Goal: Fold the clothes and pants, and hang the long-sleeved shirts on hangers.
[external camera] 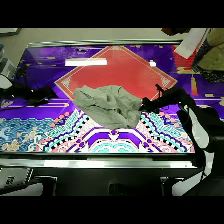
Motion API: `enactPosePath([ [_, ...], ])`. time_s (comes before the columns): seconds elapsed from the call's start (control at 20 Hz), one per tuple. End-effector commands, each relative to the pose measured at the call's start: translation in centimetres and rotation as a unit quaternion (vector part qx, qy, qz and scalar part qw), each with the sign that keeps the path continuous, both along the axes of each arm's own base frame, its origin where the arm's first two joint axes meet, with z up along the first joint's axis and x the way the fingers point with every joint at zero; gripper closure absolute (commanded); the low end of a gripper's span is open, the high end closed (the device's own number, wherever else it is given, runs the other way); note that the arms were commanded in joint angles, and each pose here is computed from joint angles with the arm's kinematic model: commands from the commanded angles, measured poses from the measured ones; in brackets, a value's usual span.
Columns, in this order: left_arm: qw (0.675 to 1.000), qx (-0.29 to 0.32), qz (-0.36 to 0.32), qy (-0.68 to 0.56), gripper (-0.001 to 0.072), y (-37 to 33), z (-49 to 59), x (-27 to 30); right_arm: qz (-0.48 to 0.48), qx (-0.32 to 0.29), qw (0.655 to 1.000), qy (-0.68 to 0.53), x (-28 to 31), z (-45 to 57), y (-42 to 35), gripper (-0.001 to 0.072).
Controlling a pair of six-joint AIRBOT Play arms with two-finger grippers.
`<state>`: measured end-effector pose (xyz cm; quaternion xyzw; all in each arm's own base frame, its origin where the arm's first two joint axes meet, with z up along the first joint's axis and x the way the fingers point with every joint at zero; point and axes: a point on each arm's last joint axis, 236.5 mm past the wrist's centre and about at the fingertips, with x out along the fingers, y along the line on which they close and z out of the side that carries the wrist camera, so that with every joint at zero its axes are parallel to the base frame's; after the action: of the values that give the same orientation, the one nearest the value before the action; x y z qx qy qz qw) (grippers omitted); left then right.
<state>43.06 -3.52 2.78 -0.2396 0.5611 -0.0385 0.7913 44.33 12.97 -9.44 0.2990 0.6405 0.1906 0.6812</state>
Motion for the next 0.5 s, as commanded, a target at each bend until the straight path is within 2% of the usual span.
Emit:
enactPosePath([
  [0.0,0.998,-0.062,0.021,-0.018,0.0094,-1.3,-5.1,1.6,0.019,0.010,1.000,0.000,-0.9,2.0,0.5,0.0678],
  [0.2,0.994,-0.107,0.016,-0.005,0.0108,-4.4,-9.8,3.2,0.021,0.004,0.999,-0.024,-0.7,4.0,0.3,0.0677],
  [0.45,0.994,-0.102,0.041,-0.012,0.0112,-4.5,-12.1,4.7,0.024,0.005,0.999,-0.033,-0.8,5.0,0.4,0.0677],
])
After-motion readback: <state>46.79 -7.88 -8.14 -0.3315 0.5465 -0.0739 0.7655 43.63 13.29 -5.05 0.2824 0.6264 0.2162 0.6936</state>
